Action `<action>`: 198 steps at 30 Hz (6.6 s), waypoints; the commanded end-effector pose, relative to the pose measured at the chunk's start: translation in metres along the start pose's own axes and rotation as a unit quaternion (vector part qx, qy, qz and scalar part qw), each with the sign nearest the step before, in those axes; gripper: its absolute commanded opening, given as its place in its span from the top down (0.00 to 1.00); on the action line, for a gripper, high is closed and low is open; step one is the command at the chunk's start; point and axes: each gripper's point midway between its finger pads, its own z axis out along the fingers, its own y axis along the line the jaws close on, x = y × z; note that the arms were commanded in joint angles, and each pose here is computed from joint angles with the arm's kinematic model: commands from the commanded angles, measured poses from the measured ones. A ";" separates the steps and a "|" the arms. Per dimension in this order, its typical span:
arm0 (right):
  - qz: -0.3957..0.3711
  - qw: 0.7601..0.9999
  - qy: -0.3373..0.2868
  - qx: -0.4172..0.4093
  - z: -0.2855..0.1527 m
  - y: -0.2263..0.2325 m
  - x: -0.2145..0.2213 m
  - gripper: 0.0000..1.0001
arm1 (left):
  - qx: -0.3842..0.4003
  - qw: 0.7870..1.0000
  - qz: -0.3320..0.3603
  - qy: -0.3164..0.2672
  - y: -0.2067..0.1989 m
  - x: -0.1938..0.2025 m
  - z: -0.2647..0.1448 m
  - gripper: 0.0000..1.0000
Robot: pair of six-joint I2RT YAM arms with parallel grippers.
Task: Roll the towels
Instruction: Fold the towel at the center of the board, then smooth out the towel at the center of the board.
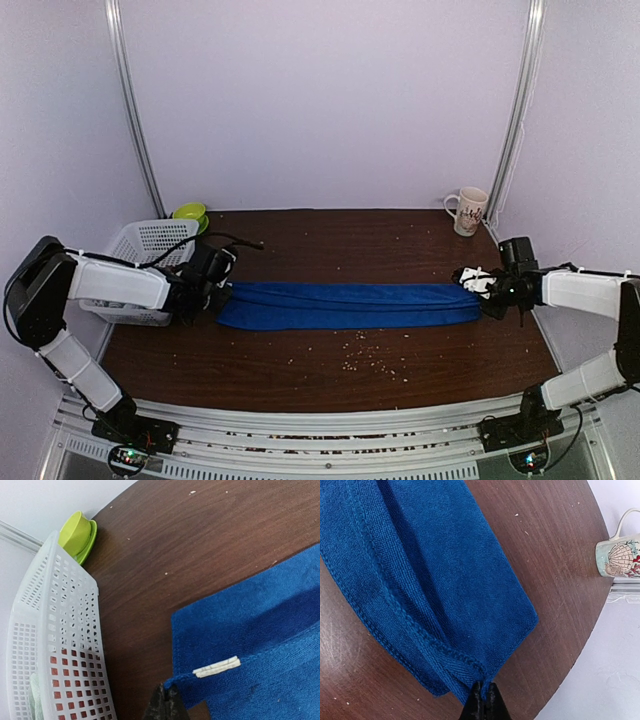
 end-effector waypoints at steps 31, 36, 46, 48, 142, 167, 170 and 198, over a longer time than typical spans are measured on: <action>-0.077 0.995 -0.026 0.060 -0.011 0.015 0.017 0.99 | -0.007 1.000 -0.003 0.009 -0.004 0.016 -0.016 0.98; -0.096 0.991 -0.053 0.073 -0.017 0.021 0.014 0.95 | -0.010 1.000 0.000 0.007 -0.004 0.015 -0.018 0.94; -0.096 0.992 -0.039 0.073 -0.019 0.019 0.018 0.69 | -0.010 1.000 -0.005 -0.001 -0.004 0.011 -0.031 0.76; -0.100 0.992 -0.042 0.071 -0.020 0.021 0.018 0.69 | -0.009 1.000 -0.012 -0.006 -0.002 0.010 -0.035 0.75; -0.192 0.976 0.015 0.102 -0.023 0.025 0.049 1.00 | 0.088 0.982 0.015 0.164 -0.048 0.065 -0.009 0.58; -0.166 0.982 -0.013 0.085 -0.058 0.017 0.032 0.35 | 0.159 0.984 -0.032 0.077 -0.038 0.012 -0.050 0.26; -0.101 0.992 -0.062 0.045 -0.073 0.010 0.003 0.34 | 0.165 0.984 -0.051 0.039 -0.030 -0.010 -0.062 0.13; 0.373 0.904 0.065 -0.199 0.046 -0.016 0.017 0.62 | 0.065 0.997 -0.041 0.030 -0.039 -0.020 0.017 0.11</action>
